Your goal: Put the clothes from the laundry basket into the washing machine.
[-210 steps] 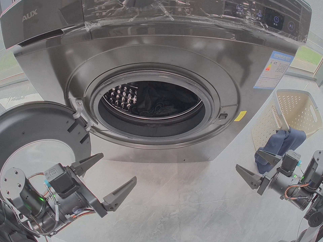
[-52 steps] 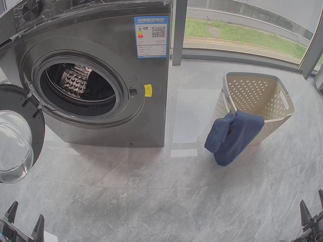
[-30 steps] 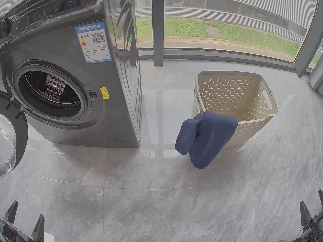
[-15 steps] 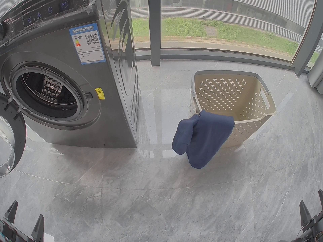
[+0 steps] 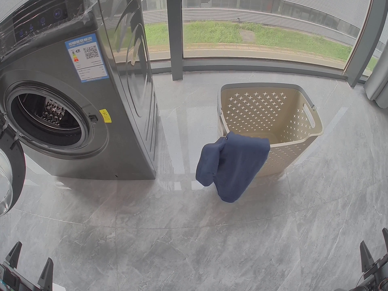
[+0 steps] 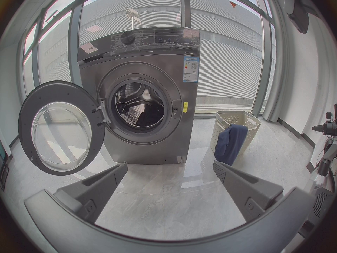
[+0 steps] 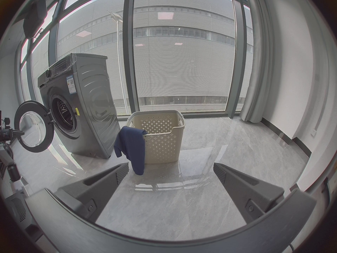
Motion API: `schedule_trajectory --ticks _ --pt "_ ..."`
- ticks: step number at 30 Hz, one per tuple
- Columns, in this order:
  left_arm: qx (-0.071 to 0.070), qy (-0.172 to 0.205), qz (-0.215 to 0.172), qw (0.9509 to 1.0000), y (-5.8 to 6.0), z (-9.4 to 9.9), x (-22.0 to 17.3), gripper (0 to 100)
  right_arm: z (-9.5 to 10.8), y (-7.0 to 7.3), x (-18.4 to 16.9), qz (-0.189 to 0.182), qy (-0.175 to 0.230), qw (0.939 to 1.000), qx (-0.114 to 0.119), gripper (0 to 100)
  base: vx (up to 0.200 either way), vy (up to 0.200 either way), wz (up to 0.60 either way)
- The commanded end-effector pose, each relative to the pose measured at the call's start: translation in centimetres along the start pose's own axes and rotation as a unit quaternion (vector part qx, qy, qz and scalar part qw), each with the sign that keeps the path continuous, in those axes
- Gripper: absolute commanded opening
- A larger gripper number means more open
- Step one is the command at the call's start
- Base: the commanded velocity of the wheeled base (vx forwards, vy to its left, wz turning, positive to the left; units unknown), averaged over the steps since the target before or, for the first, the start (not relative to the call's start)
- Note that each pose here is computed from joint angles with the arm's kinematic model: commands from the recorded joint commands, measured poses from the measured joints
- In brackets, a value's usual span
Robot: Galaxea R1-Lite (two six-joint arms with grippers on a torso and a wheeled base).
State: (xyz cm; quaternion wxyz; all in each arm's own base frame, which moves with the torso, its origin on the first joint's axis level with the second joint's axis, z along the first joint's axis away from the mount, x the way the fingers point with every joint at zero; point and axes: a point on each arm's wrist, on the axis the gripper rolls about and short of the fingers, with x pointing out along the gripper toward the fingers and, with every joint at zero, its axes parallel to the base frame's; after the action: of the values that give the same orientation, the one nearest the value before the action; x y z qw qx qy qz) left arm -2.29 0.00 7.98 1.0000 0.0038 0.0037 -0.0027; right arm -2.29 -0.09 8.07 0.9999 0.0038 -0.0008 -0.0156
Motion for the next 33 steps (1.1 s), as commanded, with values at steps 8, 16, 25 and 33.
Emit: schedule_trajectory --ticks 8,16,25,33 --pt "0.000 0.004 0.000 1.0000 0.00 -0.47 0.06 100 -0.48 -0.01 0.00 0.000 0.000 1.0000 0.000 100 0.000 0.000 0.00" --pt "0.000 0.003 0.000 1.0000 0.00 -0.47 0.05 100 -0.48 0.00 -0.01 0.000 0.000 1.0000 0.000 100 0.000 -0.025 0.00" --pt "0.000 0.002 0.000 1.0000 0.00 -0.44 0.05 100 -0.48 0.00 -0.01 0.000 0.000 1.0000 0.000 100 0.000 -0.111 0.00" --pt "0.000 0.002 0.000 1.0000 0.00 -0.44 0.05 100 -0.48 0.00 -0.01 0.000 0.000 1.0000 0.000 100 0.075 0.000 0.00"
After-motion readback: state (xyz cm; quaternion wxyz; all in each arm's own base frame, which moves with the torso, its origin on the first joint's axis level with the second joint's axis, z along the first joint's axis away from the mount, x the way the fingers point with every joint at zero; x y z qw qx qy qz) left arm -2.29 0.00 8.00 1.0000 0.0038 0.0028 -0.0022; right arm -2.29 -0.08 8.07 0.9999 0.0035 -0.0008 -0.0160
